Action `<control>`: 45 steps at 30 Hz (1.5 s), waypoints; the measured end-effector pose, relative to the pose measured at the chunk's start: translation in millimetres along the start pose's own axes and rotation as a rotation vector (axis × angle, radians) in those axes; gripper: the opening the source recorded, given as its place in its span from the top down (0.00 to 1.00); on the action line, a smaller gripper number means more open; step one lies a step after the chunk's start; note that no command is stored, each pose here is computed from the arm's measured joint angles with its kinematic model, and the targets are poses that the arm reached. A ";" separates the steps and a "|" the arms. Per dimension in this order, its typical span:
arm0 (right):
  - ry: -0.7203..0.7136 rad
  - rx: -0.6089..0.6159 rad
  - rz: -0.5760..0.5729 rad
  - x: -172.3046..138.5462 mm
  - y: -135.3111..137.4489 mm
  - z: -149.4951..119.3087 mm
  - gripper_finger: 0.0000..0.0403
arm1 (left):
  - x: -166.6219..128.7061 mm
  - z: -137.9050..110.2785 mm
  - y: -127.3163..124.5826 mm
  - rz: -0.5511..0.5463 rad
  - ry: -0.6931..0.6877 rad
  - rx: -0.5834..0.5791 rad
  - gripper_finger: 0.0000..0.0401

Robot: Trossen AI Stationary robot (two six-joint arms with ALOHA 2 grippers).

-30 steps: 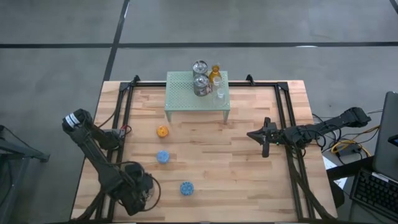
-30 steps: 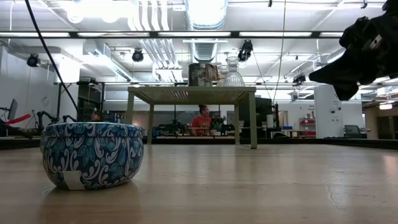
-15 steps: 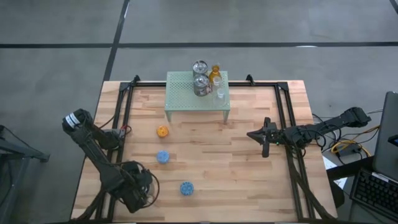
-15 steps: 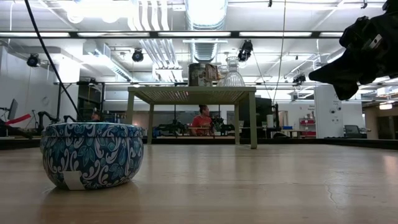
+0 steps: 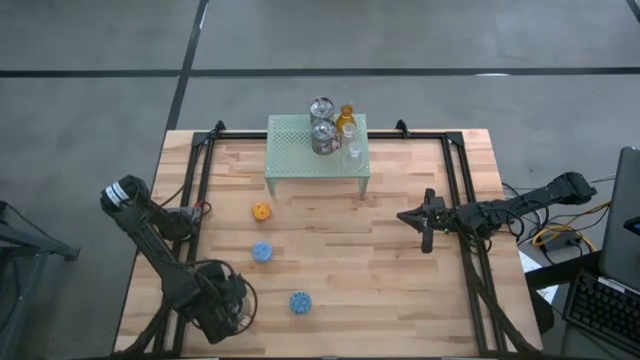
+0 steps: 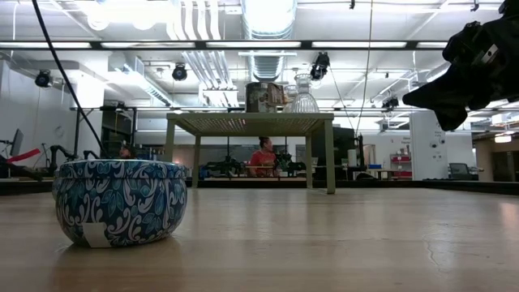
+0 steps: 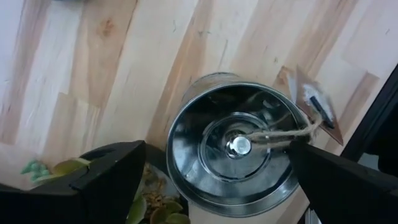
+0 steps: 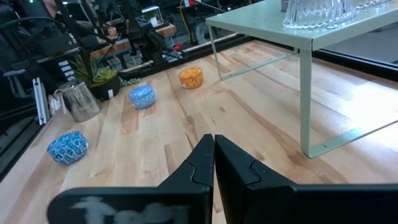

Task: Pick & Place candle stick holders
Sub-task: Put the brown scented candle on the shelf

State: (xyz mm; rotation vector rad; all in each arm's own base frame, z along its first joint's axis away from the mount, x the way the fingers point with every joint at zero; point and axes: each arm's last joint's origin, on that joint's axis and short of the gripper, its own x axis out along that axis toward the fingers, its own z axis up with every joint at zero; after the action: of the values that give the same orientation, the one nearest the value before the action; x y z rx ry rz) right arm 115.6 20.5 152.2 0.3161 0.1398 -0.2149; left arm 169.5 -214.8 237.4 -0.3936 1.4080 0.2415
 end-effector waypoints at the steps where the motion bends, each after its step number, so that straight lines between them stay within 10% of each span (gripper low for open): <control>1: 0.000 0.000 0.000 0.0 0.0 0.0 0.98 | 0.0 -0.1 0.0 -0.001 0.004 0.001 0.01; 45: 0.003 -0.006 -0.004 0.1 -0.6 -1.2 0.98 | 7.9 1.2 -10.1 -0.168 -0.048 0.073 0.00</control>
State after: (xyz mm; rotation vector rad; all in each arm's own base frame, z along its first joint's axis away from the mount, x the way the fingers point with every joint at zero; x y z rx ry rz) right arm 115.4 20.4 150.9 0.3105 0.1444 -0.2176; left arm 175.8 -224.1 230.9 -0.4402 1.3250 0.0620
